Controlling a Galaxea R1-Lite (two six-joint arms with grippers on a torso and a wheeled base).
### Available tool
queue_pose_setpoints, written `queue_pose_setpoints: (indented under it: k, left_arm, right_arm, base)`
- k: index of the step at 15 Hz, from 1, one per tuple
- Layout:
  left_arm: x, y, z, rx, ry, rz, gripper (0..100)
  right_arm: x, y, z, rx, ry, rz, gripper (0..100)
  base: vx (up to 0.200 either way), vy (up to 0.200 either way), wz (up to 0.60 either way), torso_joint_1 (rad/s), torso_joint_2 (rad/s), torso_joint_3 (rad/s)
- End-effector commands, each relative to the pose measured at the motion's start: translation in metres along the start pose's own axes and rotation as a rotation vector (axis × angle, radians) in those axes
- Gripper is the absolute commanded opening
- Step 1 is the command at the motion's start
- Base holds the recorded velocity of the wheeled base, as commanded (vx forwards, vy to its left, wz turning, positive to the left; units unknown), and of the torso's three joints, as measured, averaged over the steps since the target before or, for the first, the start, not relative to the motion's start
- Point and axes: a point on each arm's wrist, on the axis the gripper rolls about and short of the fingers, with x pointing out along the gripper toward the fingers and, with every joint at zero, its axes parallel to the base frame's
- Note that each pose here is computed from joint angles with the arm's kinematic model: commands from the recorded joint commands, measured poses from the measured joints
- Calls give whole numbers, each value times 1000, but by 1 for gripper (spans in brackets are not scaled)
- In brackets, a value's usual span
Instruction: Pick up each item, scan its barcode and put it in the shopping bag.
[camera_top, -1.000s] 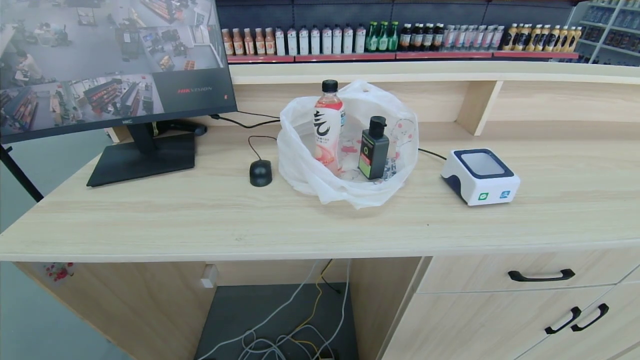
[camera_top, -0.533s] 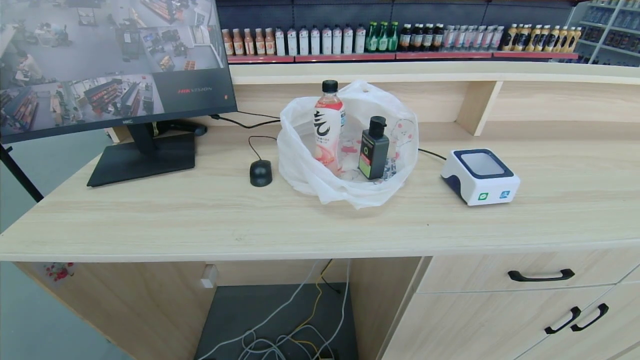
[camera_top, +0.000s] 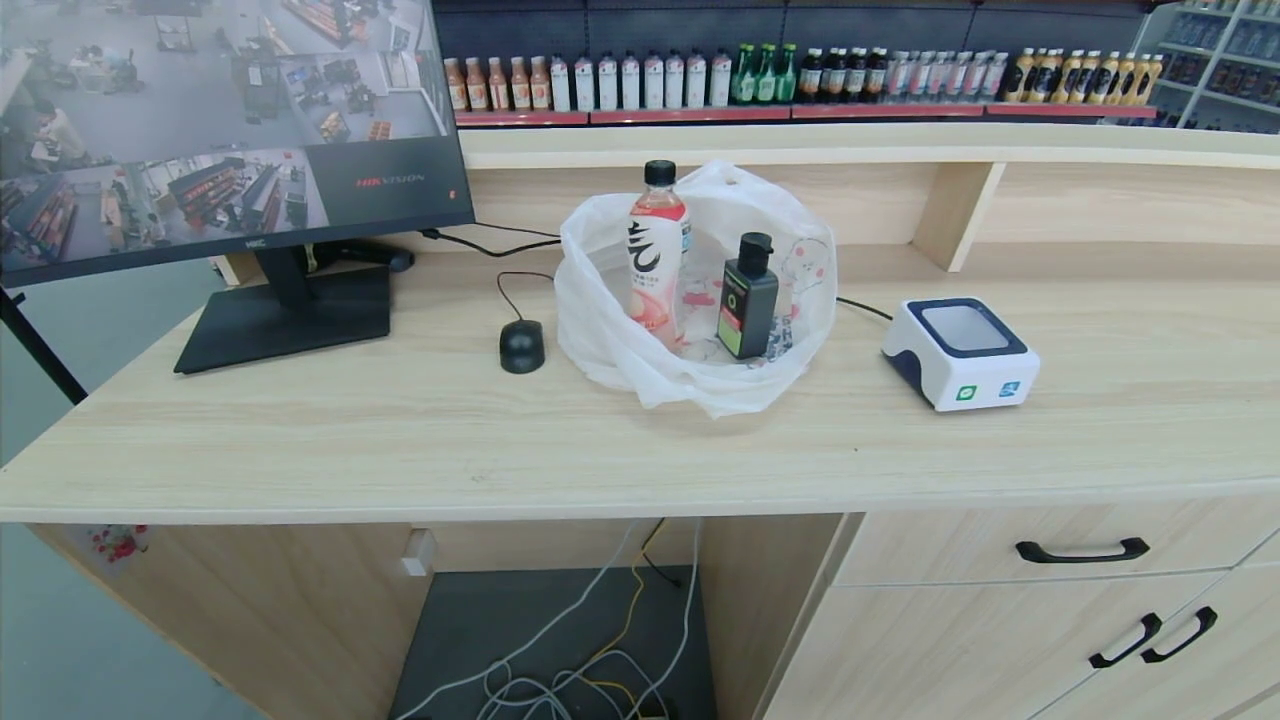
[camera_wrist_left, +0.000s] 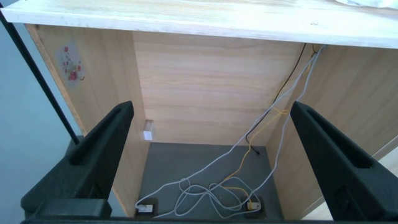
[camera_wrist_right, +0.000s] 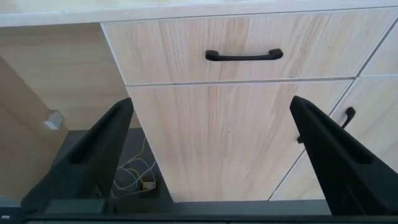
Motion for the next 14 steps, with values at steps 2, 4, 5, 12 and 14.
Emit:
queue_pose_setpoints:
  k: [2, 4, 5, 12, 14]
  left_arm:
    - [0, 0, 0, -6, 0, 1, 100]
    - [0, 0, 0, -6, -2, 1, 100]
    - [0, 0, 0, -6, 0, 1, 100]
    - [0, 0, 0, -8, 0, 1, 100]
    - [0, 0, 0, -11, 0, 1, 100]
  right_arm:
    - [-1, 0, 0, 0, -19, -3, 100]
    - [-1, 0, 0, 0, -19, -3, 100]
    - [-1, 0, 0, 2, -19, -3, 100]
    - [-1, 0, 0, -6, -19, -3, 100]
    - [-1, 0, 0, -6, -19, -3, 100]
  base:
    - [0, 0, 0, 0, 0, 0]
    - [0, -200, 0, 2, 0, 7]
    - [0, -200, 0, -7, -7, -2]
    - [0, -200, 0, 6, 2, 1]
    - [0, -200, 0, -7, 2, 2]
